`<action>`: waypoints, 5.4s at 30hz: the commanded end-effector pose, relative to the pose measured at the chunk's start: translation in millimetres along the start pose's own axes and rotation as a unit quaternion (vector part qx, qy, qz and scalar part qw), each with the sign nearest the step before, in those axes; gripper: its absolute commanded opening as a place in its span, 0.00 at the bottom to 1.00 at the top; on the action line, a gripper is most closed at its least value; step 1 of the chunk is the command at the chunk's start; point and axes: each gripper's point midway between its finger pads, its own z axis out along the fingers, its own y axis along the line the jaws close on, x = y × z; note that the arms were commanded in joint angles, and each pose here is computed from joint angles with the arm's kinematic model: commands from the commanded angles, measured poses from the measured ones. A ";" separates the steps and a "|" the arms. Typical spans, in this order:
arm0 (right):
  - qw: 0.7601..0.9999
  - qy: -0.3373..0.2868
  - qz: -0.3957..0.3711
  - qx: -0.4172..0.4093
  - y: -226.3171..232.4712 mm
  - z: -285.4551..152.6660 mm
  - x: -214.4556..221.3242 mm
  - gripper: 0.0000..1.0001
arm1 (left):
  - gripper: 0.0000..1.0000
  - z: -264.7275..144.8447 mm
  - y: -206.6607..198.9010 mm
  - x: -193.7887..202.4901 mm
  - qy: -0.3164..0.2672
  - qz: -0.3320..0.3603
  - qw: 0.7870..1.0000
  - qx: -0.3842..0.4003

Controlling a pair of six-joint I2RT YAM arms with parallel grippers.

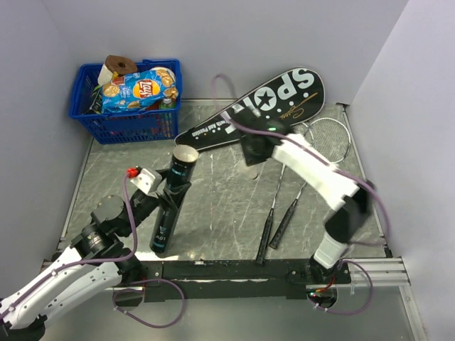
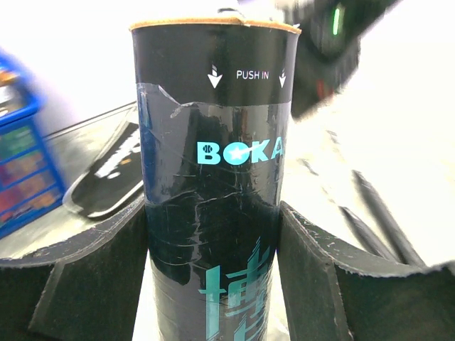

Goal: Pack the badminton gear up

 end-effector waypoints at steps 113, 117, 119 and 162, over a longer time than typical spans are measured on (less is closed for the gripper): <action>0.898 -0.076 0.433 0.018 -163.3 -3.8 78.6 0.68 | 0.01 -3.7 -99.0 -8.4 -0.009 0.021 0.958 0.285; 0.874 -0.040 0.482 0.047 -183.4 25.5 109.0 0.67 | 0.01 -3.9 -98.1 -10.6 0.000 0.000 0.961 0.277; 0.871 -0.026 0.488 0.053 -187.1 37.6 113.5 0.66 | 0.01 -2.5 -96.7 -11.3 0.001 -0.004 0.962 0.272; 0.837 0.109 0.514 0.153 -241.6 153.3 170.6 0.18 | 0.01 13.0 -87.2 7.2 0.034 -0.013 0.972 0.233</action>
